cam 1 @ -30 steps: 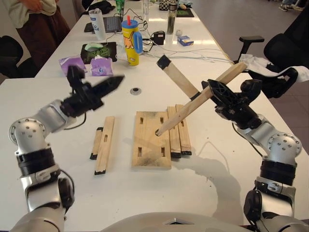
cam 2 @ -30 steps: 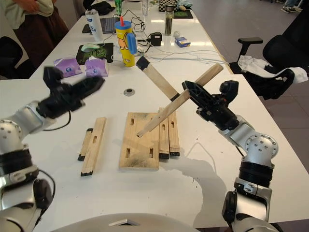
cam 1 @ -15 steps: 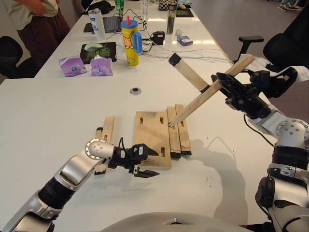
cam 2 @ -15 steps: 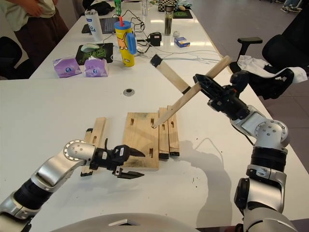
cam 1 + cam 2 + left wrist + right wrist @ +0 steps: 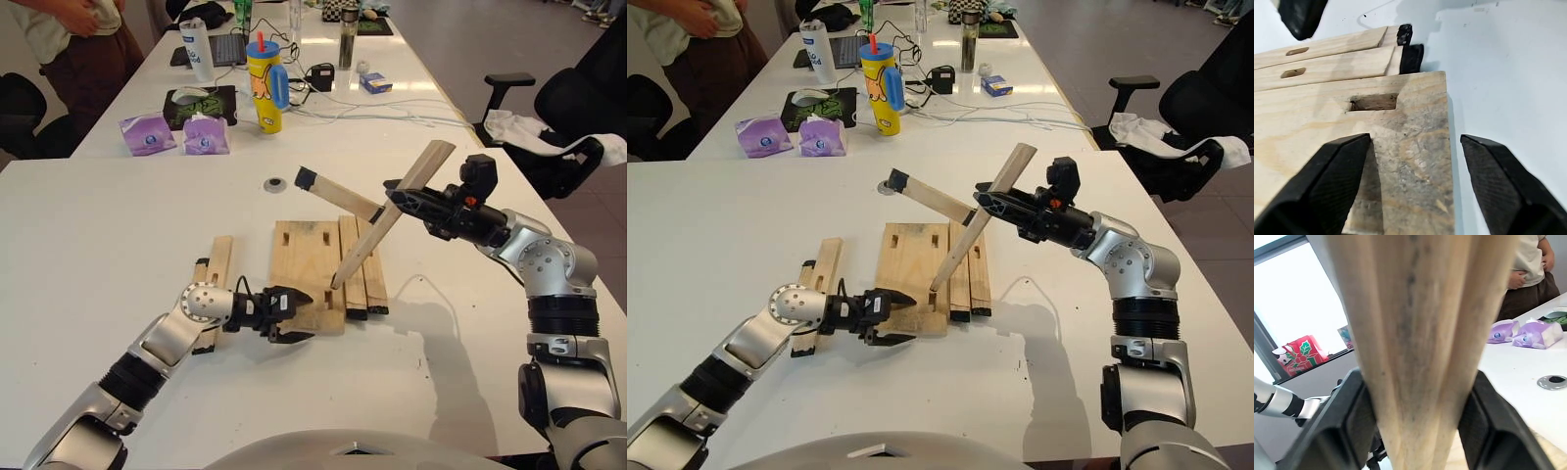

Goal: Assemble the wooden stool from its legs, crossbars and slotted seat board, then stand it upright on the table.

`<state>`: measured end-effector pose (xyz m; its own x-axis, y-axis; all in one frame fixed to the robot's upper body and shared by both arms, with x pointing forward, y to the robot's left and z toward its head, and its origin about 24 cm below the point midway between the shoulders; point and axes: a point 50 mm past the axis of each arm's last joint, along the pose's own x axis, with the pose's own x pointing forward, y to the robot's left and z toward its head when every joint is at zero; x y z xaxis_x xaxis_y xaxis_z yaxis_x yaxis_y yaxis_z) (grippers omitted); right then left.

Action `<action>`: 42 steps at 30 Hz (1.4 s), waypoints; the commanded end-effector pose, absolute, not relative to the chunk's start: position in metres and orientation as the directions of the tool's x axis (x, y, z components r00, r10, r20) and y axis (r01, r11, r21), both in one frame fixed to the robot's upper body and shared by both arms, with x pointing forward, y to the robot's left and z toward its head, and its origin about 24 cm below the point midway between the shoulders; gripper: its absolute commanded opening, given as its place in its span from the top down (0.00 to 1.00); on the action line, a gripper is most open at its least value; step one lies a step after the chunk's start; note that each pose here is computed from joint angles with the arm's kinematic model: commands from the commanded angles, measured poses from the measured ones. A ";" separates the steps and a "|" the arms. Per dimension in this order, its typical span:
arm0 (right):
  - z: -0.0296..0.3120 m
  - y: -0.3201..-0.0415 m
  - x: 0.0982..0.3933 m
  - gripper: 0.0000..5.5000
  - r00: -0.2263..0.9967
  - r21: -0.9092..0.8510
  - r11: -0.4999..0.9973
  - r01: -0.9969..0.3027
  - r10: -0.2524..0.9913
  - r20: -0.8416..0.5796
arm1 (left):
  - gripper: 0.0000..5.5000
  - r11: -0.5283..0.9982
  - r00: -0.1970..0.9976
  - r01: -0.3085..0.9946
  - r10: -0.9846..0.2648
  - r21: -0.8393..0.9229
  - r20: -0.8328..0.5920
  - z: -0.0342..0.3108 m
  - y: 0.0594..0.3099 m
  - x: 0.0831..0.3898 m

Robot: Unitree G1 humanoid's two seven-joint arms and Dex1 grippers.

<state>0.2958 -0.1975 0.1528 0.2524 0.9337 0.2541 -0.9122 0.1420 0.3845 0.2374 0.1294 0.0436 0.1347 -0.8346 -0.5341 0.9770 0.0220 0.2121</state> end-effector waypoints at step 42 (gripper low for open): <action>0.105 -0.135 0.304 0.56 0.085 -0.184 0.042 -0.982 0.968 -0.236 | 0.38 0.296 0.232 0.955 -0.692 0.024 -0.683 -0.034 0.127 0.195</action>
